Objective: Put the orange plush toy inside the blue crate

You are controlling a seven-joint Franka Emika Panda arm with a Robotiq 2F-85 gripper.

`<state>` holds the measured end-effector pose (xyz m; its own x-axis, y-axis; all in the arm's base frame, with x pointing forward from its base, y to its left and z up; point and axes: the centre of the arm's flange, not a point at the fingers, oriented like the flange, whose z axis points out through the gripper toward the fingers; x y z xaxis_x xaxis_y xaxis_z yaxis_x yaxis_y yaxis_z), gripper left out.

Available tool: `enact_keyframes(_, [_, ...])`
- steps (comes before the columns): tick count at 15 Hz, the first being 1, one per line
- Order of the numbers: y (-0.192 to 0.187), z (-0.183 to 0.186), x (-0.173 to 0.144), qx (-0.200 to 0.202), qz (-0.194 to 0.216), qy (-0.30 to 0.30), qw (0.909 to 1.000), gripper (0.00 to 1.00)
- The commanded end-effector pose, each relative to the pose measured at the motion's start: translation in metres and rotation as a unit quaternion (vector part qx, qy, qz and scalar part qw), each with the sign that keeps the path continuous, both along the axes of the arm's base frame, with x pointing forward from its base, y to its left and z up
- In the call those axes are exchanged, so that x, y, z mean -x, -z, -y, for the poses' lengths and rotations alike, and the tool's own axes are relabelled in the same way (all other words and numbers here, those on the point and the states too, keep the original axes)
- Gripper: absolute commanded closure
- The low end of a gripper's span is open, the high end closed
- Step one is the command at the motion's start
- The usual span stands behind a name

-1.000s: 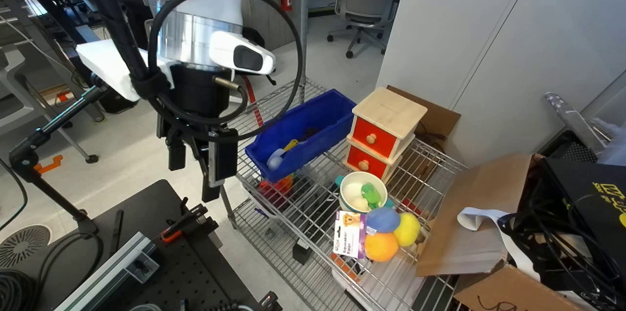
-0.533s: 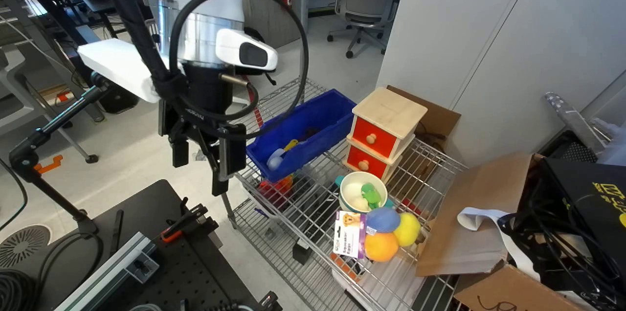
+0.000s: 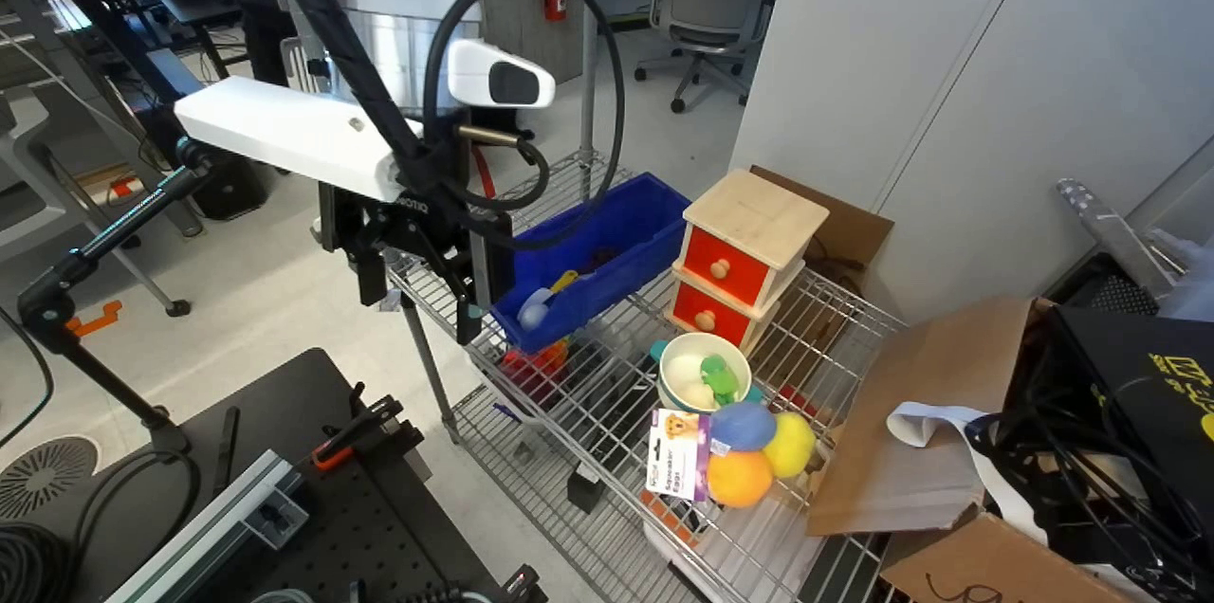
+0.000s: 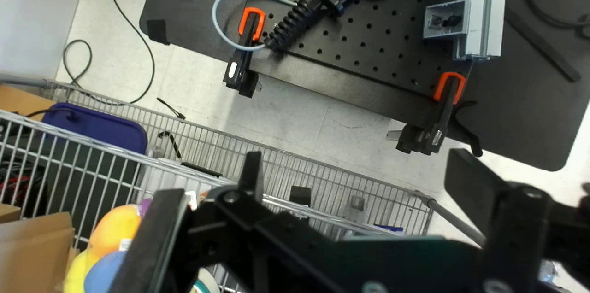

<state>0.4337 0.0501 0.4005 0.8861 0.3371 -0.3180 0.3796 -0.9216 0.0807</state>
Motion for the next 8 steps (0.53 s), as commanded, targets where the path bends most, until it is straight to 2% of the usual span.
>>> enact_keyframes(1, [-0.0024,0.0009,-0.001,-0.038,0.012,-0.017,0.9991,0.0])
enact_keyframes(8, [-0.0032,-0.0021,-0.0056,-0.091,0.044,0.001,0.9949,0.0])
